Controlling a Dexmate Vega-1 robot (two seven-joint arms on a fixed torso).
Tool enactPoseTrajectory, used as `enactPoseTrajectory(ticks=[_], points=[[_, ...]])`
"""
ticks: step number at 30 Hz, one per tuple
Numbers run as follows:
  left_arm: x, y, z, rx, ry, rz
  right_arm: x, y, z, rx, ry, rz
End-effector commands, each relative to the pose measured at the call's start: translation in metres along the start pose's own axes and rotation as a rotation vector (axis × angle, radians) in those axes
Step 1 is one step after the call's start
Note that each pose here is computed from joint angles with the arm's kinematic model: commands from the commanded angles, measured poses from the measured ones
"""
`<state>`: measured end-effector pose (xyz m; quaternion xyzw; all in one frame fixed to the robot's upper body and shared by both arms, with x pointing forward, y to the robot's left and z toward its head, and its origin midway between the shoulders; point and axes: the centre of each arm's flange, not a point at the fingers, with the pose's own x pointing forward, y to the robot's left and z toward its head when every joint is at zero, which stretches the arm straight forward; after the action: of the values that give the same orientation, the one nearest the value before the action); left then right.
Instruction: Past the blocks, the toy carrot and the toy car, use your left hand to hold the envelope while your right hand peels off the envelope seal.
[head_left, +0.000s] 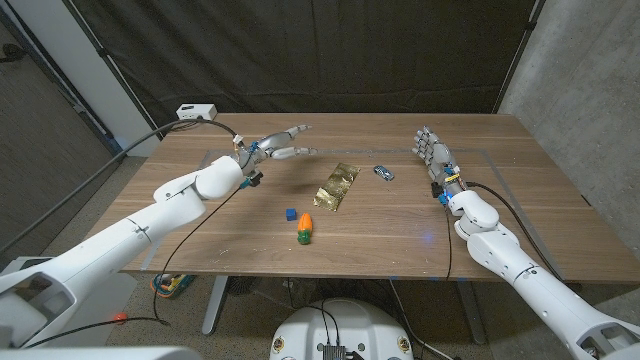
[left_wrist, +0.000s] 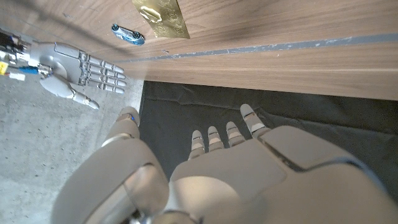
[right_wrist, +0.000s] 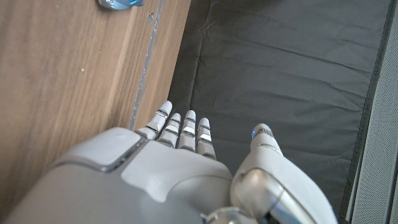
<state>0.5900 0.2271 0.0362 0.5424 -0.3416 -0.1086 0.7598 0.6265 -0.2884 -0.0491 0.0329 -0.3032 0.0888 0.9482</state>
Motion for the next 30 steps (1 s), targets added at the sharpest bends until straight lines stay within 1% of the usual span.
enactPoseTrajectory(ticks=[1,8,16,24,30], points=[[0.004,-0.001,0.019,0.184,-0.030,-0.069,0.000,0.000,-0.003,0.007,0.003,-0.006],[0.008,-0.004,0.027,0.262,-0.046,-0.119,0.001,-0.001,-0.004,0.006,0.003,-0.006],[0.013,-0.010,0.039,0.388,-0.064,-0.162,0.003,-0.003,-0.005,0.008,0.004,-0.004],[0.017,-0.018,0.046,0.460,-0.074,-0.214,0.002,-0.005,-0.007,0.014,0.006,-0.008],[0.020,-0.023,0.048,0.498,-0.074,-0.243,0.001,-0.006,-0.008,0.015,0.008,-0.010]])
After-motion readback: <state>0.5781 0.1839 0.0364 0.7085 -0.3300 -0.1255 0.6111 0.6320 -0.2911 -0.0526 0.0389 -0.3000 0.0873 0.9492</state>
